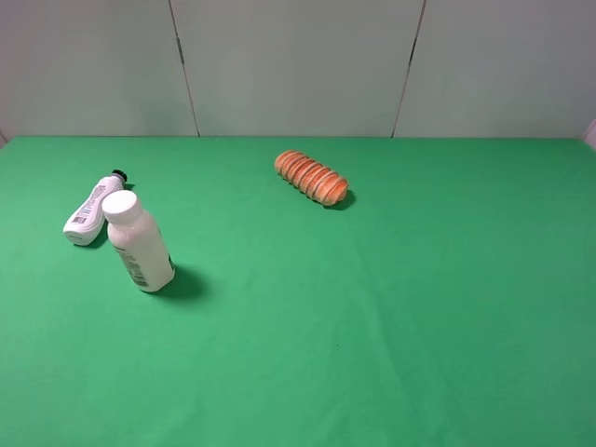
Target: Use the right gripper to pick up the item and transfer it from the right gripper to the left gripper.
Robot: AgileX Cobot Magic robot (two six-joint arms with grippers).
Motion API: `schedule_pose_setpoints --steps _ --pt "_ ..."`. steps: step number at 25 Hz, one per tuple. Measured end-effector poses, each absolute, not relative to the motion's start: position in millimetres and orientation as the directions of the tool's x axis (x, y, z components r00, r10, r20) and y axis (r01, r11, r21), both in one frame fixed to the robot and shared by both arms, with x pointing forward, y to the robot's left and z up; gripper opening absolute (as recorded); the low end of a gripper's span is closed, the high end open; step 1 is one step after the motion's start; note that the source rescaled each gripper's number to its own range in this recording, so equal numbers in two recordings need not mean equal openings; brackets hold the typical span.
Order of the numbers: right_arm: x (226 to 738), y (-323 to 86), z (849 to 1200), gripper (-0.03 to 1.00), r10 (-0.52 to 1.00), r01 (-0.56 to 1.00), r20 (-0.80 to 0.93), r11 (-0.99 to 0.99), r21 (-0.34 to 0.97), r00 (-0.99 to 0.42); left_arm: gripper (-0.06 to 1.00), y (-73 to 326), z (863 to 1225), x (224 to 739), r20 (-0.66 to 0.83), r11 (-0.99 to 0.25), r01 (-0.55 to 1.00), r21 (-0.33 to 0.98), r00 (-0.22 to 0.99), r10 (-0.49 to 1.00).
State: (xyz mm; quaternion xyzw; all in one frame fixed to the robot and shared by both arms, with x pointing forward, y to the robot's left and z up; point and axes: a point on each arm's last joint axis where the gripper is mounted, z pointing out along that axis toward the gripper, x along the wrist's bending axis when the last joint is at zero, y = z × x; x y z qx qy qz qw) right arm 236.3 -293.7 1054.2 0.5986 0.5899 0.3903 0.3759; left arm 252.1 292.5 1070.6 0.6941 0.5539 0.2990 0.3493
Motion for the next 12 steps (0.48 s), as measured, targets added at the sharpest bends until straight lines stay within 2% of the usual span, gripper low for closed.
schedule_pose_setpoints --steps 5,12 --pt "236.3 -293.7 1054.2 1.0 1.0 0.413 0.024 -0.021 0.911 -0.001 1.0 290.3 1051.9 257.1 -0.014 -0.117 0.611 0.783 0.206 0.979" --pt "236.3 -293.6 1054.1 1.0 1.0 0.414 0.024 -0.021 0.91 -0.001 1.0 291.1 1051.0 246.8 -0.004 -0.107 0.526 0.843 0.205 0.979"
